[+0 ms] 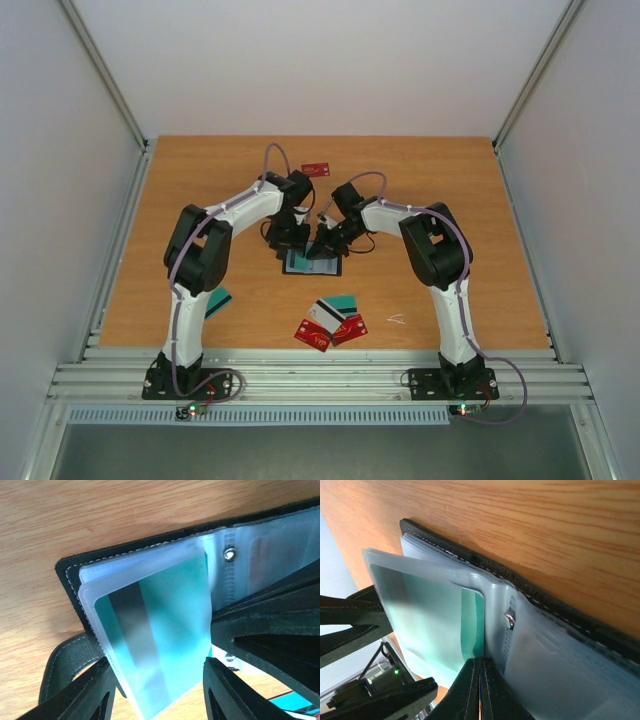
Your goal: Put the credit cards into the card holder
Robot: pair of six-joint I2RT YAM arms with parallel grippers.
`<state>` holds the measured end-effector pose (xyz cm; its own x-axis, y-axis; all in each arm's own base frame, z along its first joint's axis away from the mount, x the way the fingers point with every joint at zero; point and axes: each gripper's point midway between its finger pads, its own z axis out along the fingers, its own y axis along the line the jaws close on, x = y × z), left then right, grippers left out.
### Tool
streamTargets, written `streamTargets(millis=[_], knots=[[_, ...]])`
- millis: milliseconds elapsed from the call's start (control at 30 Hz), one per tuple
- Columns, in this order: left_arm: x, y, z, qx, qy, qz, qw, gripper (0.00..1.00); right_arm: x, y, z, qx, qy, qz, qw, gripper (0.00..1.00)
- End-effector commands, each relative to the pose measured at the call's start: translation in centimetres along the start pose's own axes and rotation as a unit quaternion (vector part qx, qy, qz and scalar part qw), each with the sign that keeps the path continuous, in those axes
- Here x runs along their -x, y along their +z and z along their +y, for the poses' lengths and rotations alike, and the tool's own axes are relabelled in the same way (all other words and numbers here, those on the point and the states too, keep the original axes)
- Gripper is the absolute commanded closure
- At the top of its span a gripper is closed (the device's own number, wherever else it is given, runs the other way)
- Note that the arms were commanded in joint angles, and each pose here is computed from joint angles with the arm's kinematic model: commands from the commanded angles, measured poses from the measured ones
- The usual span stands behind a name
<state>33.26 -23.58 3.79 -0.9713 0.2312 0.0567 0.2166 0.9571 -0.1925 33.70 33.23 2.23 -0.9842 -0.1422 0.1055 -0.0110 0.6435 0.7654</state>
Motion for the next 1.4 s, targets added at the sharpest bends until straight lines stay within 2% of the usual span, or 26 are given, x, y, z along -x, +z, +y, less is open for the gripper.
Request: streamTargets(millis=[0,367,433,600,700,1067,1367], knots=[[0.0,-0.2,-0.2,0.022,0.016,0.005,1.000,0.51,-0.3,0.9,-2.1,-0.018,0.016,0.008,1.000,0.95],[0.1,-0.2,-2.1,-0.016,0.000,-0.002,1.000,0.62,-0.4,0.5,-2.2,-0.013,0.018,0.006,1.000,0.95],[0.2,-0.4,-2.1,-0.009,-0.001,-0.005,1.000,0.67,-0.4,0.3,-2.2,-0.011,0.019,0.005,1.000,0.95],[0.2,-0.2,-2.5,-0.021,-0.007,-0.008,1.000,0.88,-0.3,-0.3,-1.9,-0.003,0.020,-0.002,1.000,0.95],[0.1,-0.2,-2.8,-0.026,-0.009,-0.007,1.000,0.95,-0.1,-1.1,-1.3,0.005,0.018,-0.009,1.000,0.95],[0.7,-1.4,-2.3,0.037,-0.003,-0.008,0.999,0.96,-1.3,-8.0,0.6,0.021,0.017,-0.053,0.998,0.90],[0.7,-0.8,-1.8,0.133,0.011,0.002,0.991,0.94,-6.8,-12.3,-3.1,0.000,0.066,-0.086,0.994,0.89]])
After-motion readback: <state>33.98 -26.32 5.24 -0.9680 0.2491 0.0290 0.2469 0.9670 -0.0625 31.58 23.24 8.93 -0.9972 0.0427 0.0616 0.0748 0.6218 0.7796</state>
